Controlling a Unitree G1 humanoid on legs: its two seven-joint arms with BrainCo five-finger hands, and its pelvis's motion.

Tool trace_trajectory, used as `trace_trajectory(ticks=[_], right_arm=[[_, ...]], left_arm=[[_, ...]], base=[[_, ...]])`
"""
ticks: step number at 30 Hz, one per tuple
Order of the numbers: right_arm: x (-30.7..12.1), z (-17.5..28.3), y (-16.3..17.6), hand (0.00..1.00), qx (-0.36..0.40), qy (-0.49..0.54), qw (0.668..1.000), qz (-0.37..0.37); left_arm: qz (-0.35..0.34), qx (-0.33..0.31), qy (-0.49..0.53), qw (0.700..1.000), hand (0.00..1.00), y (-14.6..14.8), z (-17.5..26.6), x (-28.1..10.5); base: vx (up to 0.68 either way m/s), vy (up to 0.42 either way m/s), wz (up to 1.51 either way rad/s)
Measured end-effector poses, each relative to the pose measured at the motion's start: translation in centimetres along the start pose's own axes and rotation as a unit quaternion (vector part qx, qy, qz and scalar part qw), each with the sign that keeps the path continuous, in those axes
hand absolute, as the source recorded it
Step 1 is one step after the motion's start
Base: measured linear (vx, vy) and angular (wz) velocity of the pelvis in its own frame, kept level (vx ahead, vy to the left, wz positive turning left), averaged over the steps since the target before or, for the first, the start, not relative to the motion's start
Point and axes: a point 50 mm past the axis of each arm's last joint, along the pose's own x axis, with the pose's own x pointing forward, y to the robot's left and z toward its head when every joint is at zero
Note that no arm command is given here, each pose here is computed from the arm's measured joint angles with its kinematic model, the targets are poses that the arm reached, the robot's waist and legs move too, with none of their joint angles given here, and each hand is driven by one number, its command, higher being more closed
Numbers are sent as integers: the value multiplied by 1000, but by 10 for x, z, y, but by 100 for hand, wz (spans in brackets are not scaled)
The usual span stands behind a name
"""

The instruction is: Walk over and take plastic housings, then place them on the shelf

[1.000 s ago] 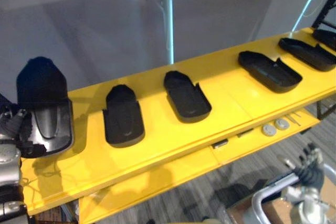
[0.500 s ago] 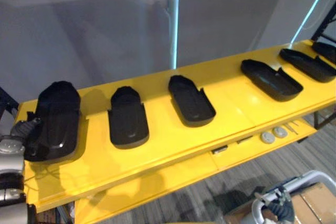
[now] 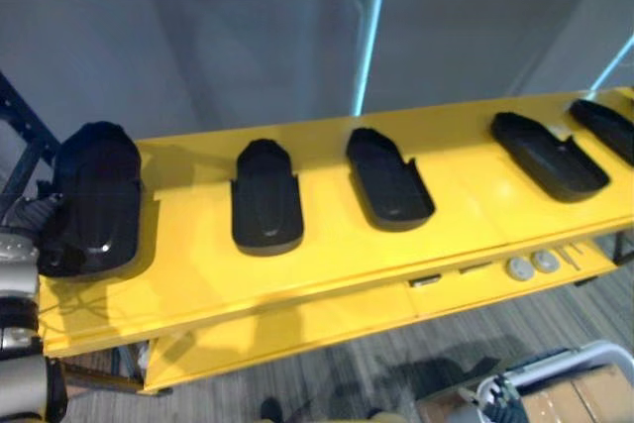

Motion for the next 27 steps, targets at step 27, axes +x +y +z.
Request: trace_trajectory(ticks=[27], right_arm=[[19,31,63,0,-126,-40,969,207]], left_arm=[[-20,-108,-162,981,100,-70,37,-23]], base=[[-12,-13,18]])
